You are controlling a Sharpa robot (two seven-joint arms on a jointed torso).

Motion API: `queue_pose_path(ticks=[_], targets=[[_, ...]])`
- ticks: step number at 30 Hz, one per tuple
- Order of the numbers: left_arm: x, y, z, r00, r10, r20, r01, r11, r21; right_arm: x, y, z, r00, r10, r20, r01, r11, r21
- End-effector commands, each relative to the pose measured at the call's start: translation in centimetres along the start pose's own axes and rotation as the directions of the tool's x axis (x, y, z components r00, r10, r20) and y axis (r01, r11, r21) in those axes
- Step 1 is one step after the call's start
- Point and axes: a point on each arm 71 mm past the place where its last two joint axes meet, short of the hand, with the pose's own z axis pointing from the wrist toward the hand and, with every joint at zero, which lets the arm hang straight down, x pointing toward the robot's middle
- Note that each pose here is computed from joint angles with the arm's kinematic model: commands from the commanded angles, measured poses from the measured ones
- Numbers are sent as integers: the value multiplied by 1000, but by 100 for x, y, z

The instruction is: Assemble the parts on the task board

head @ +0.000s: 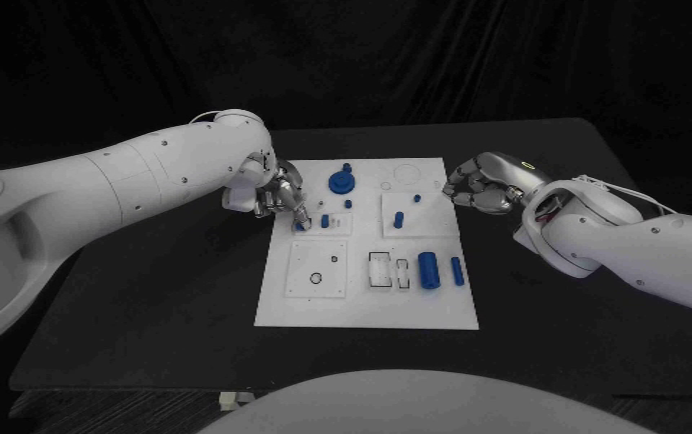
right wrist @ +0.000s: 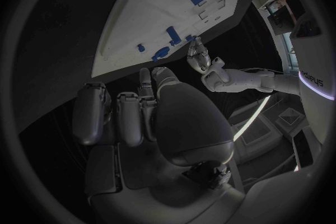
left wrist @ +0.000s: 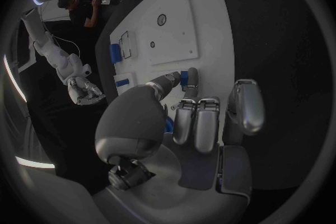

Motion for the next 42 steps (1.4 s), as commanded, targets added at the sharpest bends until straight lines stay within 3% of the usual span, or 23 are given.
queue_pose_path(ticks=[1, 42], targets=[[17, -17, 24, 1000, -3, 1, 3, 1000, 16, 16, -13, -5, 1000, -1, -8, 1, 1000, 14], [-22, 18, 26, 997, -36, 62, 36, 999, 7, 56, -22, -10, 1000, 0, -26, 0, 1000, 17]])
